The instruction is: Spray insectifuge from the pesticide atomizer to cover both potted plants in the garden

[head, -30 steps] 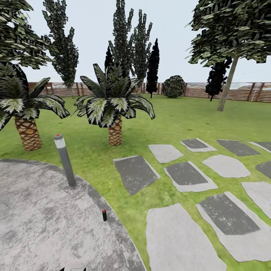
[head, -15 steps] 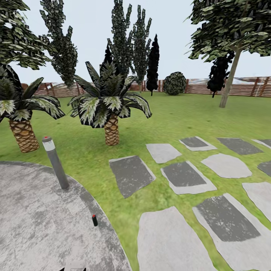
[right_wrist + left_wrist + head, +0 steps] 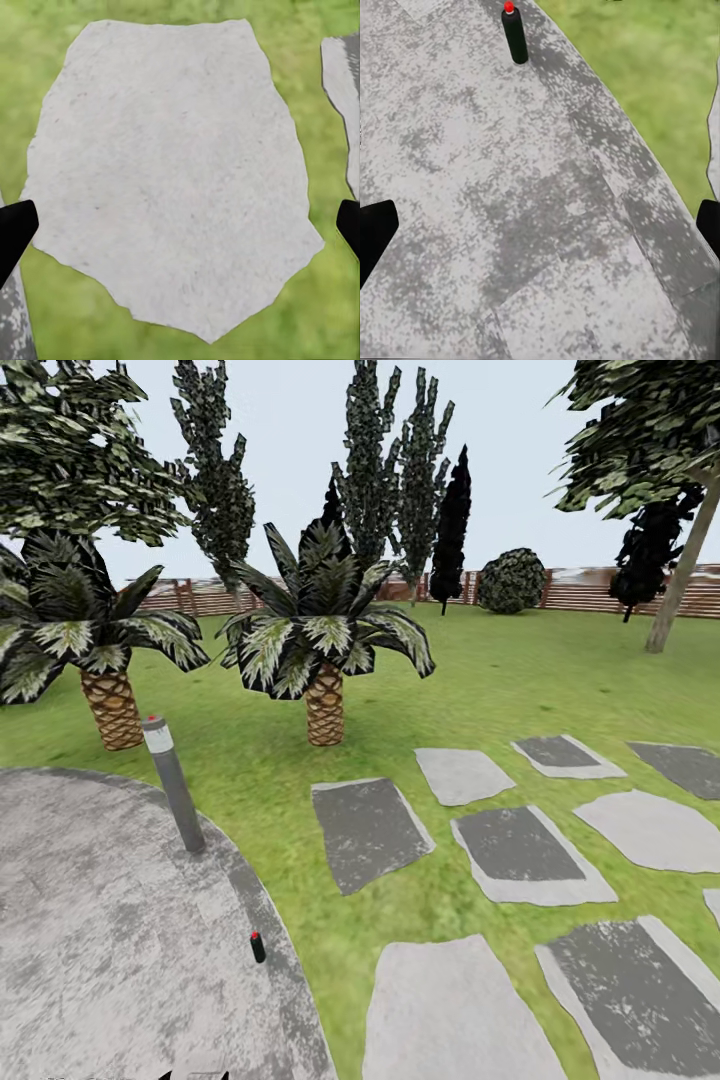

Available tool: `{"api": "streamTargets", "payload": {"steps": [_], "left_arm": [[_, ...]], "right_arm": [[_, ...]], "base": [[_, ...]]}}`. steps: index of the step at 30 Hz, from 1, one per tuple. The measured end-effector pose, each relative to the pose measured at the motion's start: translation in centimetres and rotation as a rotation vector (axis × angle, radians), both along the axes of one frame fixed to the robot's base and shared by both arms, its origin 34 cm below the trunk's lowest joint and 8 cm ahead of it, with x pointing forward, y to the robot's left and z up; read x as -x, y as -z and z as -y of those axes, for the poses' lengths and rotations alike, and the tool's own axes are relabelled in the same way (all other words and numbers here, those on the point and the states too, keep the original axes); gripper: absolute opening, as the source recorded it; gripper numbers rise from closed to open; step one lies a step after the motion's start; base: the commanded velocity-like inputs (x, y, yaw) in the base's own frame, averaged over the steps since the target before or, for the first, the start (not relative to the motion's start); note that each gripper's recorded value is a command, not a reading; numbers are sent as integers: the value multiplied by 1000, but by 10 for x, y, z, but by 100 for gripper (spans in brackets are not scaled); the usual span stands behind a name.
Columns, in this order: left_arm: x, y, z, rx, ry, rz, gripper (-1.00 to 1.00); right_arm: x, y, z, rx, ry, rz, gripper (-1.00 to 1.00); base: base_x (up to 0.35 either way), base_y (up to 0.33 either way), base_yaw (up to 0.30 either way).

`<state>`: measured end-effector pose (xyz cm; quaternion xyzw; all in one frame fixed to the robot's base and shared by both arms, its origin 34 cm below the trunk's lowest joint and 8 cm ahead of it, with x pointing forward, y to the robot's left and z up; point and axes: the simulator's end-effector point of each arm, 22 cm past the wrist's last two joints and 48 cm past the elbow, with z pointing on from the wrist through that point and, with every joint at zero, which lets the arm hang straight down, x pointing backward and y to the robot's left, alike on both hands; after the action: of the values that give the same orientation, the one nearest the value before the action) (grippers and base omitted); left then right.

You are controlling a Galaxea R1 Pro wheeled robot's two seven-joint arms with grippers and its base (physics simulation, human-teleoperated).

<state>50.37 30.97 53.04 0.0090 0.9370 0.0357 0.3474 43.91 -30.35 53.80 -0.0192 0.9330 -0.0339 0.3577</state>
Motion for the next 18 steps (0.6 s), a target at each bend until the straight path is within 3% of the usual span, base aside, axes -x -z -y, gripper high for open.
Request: {"api": "streamTargets", "payload": {"steps": [18], "left_arm": [[0, 0, -1, -2, -2, 0, 100]], "right_arm": [[0, 0, 0, 1, 1, -1, 100]], "base": [[159, -265, 277]]}}
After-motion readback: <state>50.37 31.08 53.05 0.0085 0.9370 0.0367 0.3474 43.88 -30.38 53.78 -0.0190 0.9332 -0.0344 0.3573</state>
